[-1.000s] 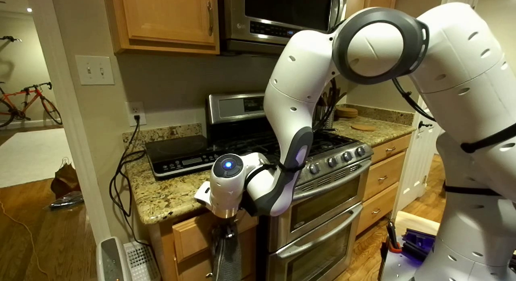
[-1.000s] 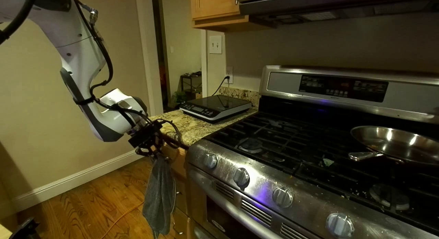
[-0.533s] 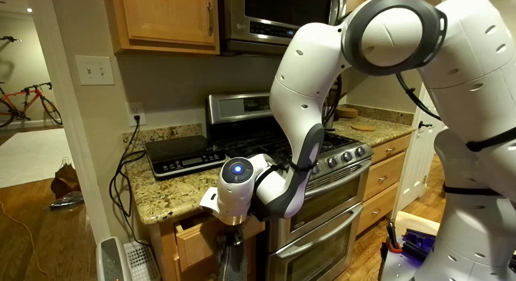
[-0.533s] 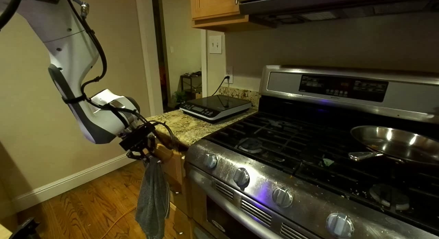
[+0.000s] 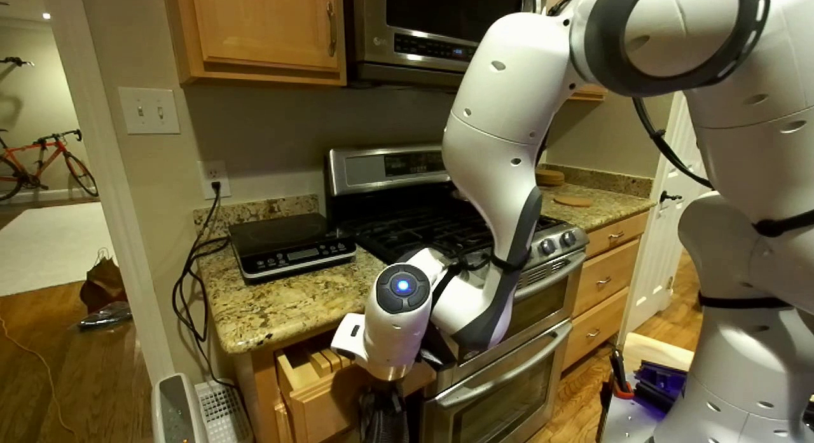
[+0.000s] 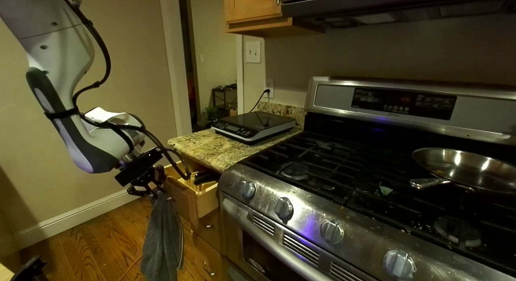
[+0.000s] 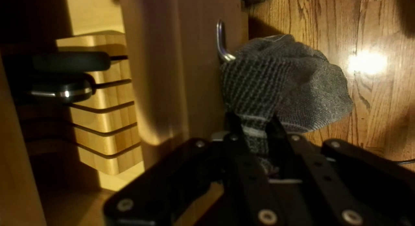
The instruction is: Open the drawer to the left of the stove
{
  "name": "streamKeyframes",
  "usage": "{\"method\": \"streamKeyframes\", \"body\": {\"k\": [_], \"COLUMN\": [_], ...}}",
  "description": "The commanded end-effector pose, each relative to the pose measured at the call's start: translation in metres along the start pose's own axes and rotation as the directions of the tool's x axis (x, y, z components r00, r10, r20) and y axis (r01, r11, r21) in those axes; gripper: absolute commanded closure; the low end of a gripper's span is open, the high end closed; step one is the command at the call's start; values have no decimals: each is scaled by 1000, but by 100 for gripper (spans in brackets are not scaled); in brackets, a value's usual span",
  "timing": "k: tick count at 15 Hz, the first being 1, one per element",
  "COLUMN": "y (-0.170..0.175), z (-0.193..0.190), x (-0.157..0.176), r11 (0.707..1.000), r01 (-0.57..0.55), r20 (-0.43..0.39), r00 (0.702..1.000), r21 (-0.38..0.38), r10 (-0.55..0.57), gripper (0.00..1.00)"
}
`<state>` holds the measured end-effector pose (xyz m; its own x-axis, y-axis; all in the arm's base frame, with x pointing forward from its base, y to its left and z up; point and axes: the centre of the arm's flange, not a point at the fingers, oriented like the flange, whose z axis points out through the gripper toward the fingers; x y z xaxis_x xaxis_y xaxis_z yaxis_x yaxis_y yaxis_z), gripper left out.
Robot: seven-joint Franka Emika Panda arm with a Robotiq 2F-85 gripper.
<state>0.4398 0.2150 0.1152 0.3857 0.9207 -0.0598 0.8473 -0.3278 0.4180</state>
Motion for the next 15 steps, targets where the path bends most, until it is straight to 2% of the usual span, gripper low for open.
{"method": "streamKeyframes", "body": {"k": [1,2,12,13,15], "y": [-50,-12,-22,-22,-29], "z": [-7,-6,-10,-10,-13], "x": [-7,-2,-3,-3,-4], "r11": [999,1000,1000,1000,1000], "r01": [18,10,14,14,22], "r20": [-49,-4,-5,-5,-1], "r00": [999,1000,1000,1000,1000], "r21": [33,-1,3,3,-9], "r10": [-16,-10,-14,-14,-22], "gripper": [91,78,78,93,93]}}
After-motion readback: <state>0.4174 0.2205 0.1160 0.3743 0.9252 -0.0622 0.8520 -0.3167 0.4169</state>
